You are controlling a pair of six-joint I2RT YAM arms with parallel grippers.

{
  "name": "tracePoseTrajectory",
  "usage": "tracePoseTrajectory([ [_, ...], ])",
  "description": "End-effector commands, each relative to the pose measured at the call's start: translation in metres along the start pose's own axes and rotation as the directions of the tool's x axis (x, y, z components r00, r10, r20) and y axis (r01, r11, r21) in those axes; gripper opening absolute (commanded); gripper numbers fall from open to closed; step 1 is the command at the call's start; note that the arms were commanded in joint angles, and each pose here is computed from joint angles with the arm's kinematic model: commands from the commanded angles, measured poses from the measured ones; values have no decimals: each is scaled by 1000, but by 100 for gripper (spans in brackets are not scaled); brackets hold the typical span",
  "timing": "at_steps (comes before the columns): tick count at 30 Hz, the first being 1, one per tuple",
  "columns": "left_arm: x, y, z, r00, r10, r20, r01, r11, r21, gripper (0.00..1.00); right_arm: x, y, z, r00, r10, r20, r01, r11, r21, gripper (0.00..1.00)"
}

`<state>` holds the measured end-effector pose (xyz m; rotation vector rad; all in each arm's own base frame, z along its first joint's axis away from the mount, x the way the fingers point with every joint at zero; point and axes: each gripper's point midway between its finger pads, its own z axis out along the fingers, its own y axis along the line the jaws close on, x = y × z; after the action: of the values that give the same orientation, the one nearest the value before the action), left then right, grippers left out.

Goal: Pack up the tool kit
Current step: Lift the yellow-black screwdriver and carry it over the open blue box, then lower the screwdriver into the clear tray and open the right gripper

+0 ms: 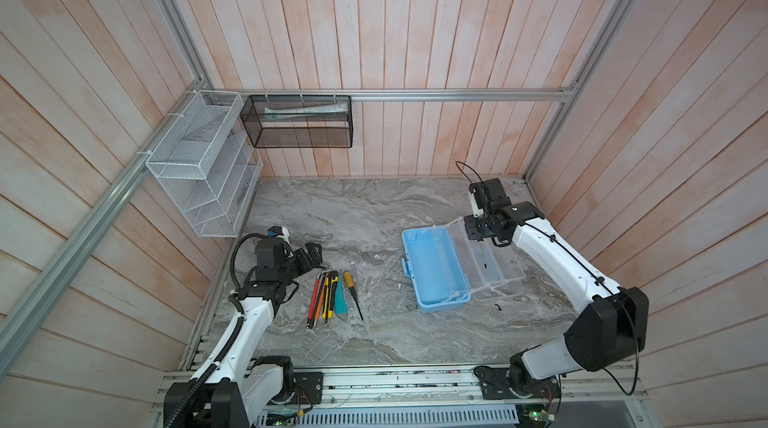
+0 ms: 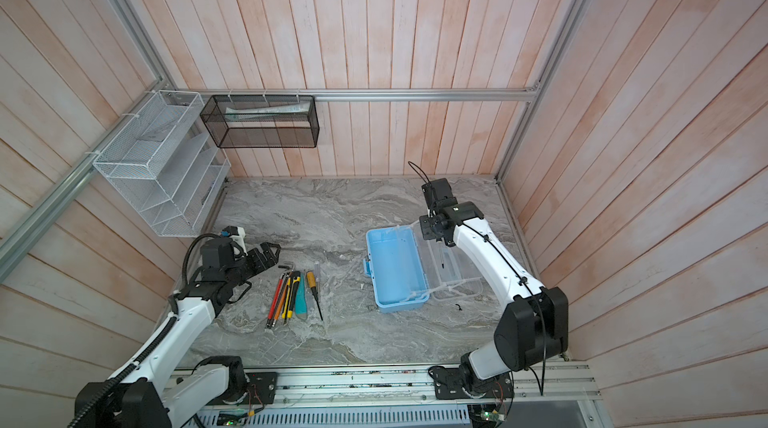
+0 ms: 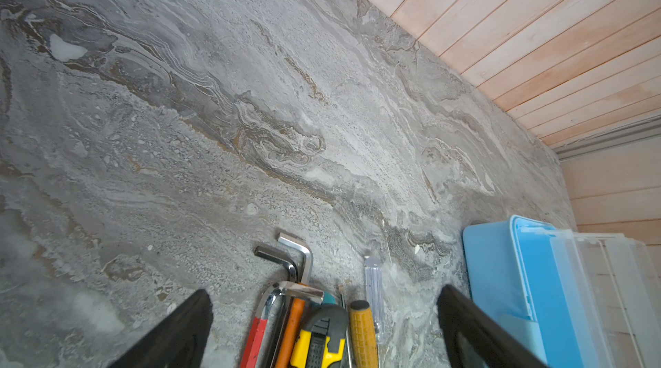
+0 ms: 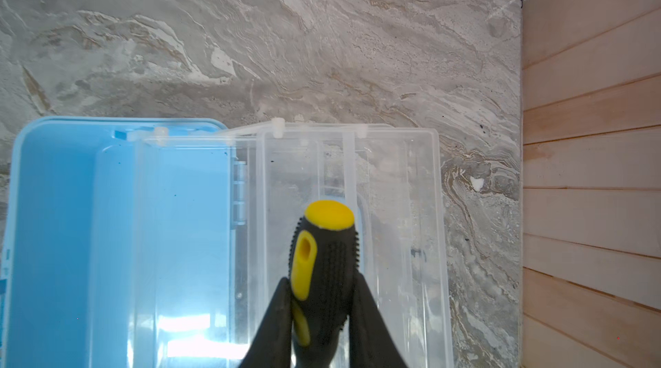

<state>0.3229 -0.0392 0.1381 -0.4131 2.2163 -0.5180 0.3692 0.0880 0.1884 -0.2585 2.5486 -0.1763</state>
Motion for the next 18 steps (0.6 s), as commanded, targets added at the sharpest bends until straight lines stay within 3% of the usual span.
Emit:
tracePoseTrajectory([
  [1,-16,-8,-4,999,6,34,-6,1000,19,100,16,-3,16,996,-57,-71,60,998,32,0],
  [8,-16,-9,-4,1000,8,30,-9,1000,22,100,28,11,32,994,-60,-88,58,998,-29,0],
  [9,-16,-9,-5,1000,9,30,-9,1000,20,100,30,10,33,994,-60,-93,59,998,-22,4],
  [11,-16,-9,-6,999,11,35,-11,1000,20,100,29,9,31,994,-61,-89,60,998,-18,25],
  [13,-17,-10,-7,999,12,39,-12,1000,21,100,26,7,28,995,-57,-78,56,998,-12,37],
  [18,-23,-17,-9,999,9,49,-11,999,43,100,10,5,15,999,-37,-32,36,999,-9,44],
])
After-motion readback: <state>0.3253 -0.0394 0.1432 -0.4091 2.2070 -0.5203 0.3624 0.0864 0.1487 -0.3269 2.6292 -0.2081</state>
